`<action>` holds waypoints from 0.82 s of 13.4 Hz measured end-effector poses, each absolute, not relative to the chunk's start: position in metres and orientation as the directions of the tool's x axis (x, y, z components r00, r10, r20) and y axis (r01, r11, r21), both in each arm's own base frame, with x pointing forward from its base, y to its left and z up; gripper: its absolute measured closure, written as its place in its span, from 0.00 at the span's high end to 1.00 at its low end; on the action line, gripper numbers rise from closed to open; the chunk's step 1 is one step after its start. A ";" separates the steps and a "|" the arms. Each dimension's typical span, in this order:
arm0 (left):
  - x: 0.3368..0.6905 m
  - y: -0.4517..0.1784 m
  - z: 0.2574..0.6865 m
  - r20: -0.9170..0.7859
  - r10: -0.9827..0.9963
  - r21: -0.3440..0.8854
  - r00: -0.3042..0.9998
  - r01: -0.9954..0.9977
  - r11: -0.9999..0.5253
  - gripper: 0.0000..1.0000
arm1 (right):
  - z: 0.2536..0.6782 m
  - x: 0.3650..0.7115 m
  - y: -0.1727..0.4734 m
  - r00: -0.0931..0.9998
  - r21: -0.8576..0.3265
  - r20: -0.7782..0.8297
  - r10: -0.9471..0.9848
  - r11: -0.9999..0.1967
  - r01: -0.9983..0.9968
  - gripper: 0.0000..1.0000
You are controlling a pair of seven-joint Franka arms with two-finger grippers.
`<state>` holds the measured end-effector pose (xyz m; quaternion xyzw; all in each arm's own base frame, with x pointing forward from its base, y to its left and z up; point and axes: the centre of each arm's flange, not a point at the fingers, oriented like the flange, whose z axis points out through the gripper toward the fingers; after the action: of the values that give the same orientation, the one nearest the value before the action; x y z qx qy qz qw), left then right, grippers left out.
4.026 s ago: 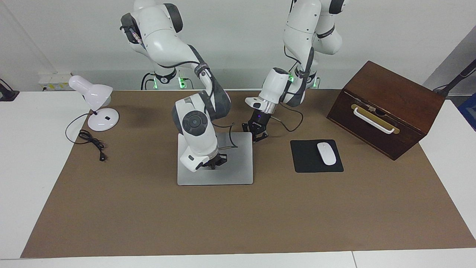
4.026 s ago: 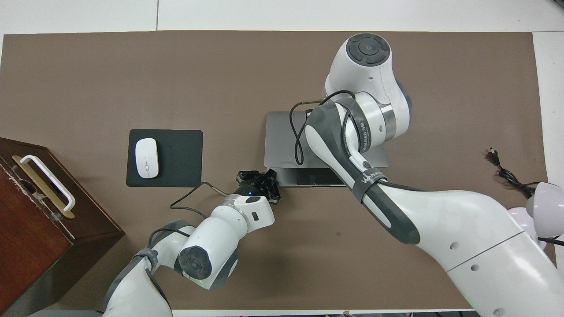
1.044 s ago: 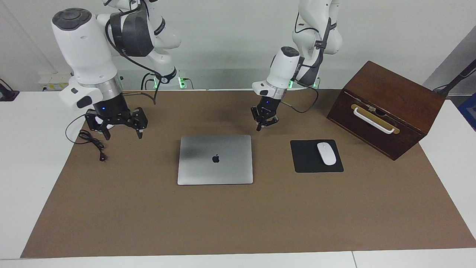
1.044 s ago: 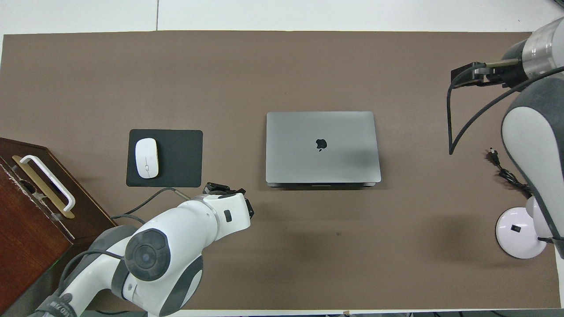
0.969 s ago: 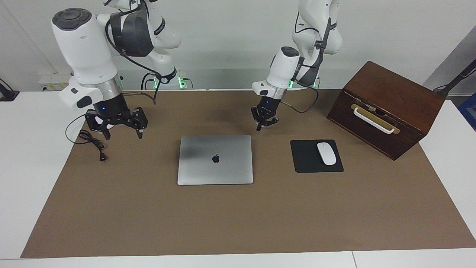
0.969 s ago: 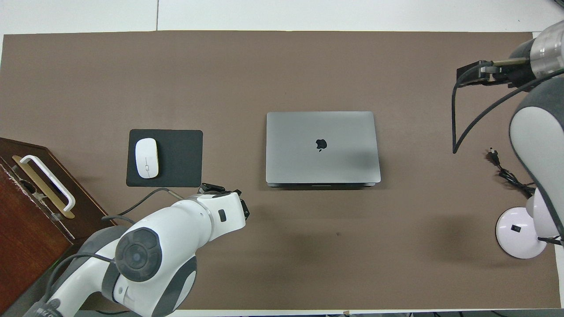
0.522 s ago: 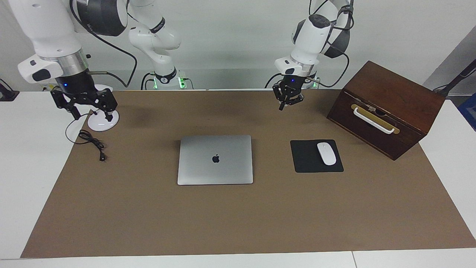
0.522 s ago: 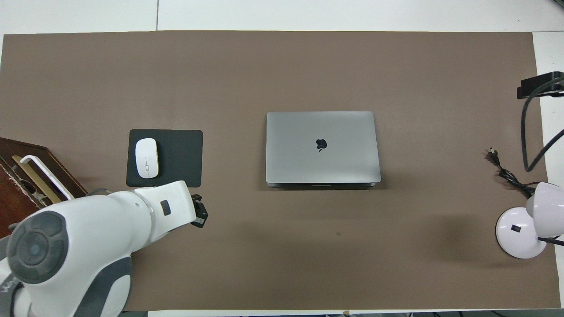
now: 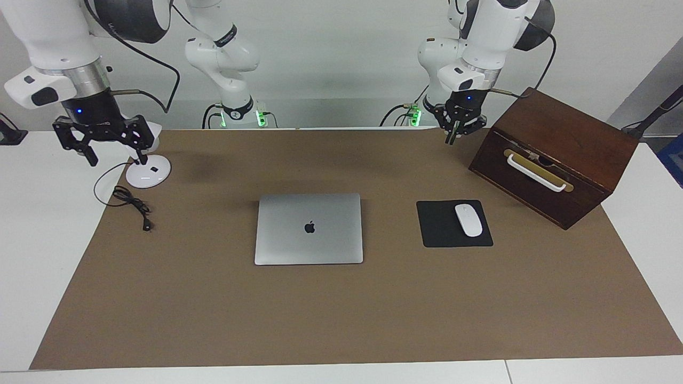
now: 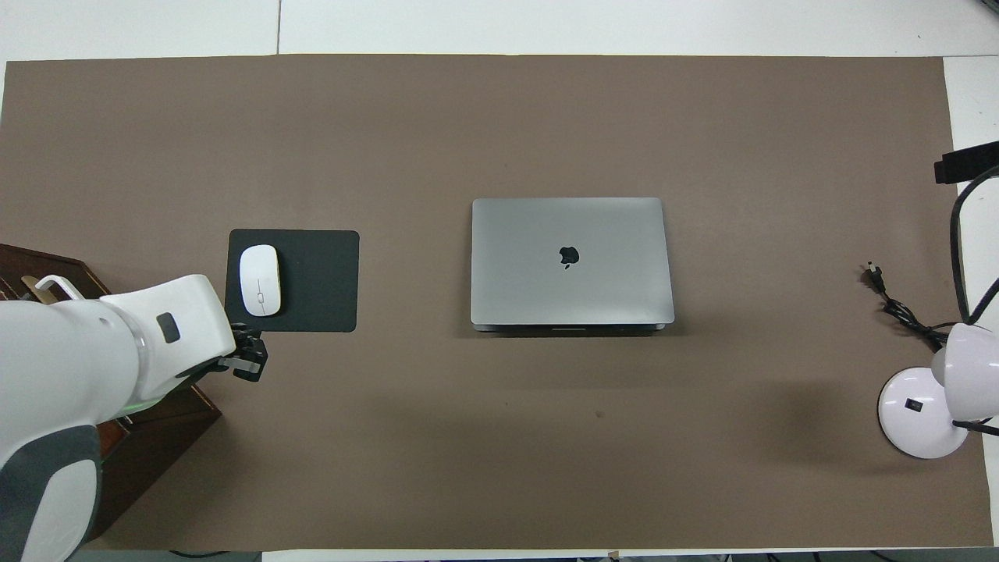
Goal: Close laptop with both arms
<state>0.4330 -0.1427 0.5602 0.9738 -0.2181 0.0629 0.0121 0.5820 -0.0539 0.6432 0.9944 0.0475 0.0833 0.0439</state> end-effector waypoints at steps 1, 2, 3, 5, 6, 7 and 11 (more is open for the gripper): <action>0.438 -0.130 0.565 0.129 -0.399 -0.011 0.908 -0.401 -0.916 0.32 | 0.643 0.582 -0.053 0.982 0.093 0.162 0.098 -0.992 0.083 1.00; 0.443 -0.114 0.569 0.135 -0.367 -0.015 0.920 -0.368 -0.930 0.48 | 0.643 0.582 -0.052 0.984 0.086 0.164 0.074 -0.994 0.061 1.00; 0.448 -0.097 0.572 0.140 -0.332 -0.016 0.933 -0.333 -0.943 0.58 | 0.643 0.582 -0.050 0.985 0.075 0.167 0.037 -0.997 0.024 1.00; 0.455 -0.066 0.574 0.144 -0.267 -0.016 0.953 -0.268 -0.963 0.81 | 0.643 0.582 -0.046 0.985 0.064 0.170 -0.010 -0.998 -0.021 1.00; 0.457 -0.056 0.575 0.147 -0.247 -0.016 0.958 -0.248 -0.969 0.95 | 0.643 0.582 -0.046 0.985 0.062 0.170 -0.017 -0.998 -0.028 1.00; 0.460 -0.049 0.578 0.154 -0.231 -0.017 0.961 -0.232 -0.973 1.00 | 0.643 0.582 -0.046 0.985 0.061 0.171 -0.019 -0.998 -0.030 1.00; 0.484 -0.019 0.605 0.188 -0.167 -0.019 0.968 -0.167 -0.986 1.00 | 0.647 0.582 -0.045 0.984 0.060 0.175 -0.023 -0.998 -0.034 1.00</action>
<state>0.4843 -0.0189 0.6049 0.9919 -0.0843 0.0948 -0.0013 0.5820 -0.0455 0.6468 0.9956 -0.0141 0.0876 0.0314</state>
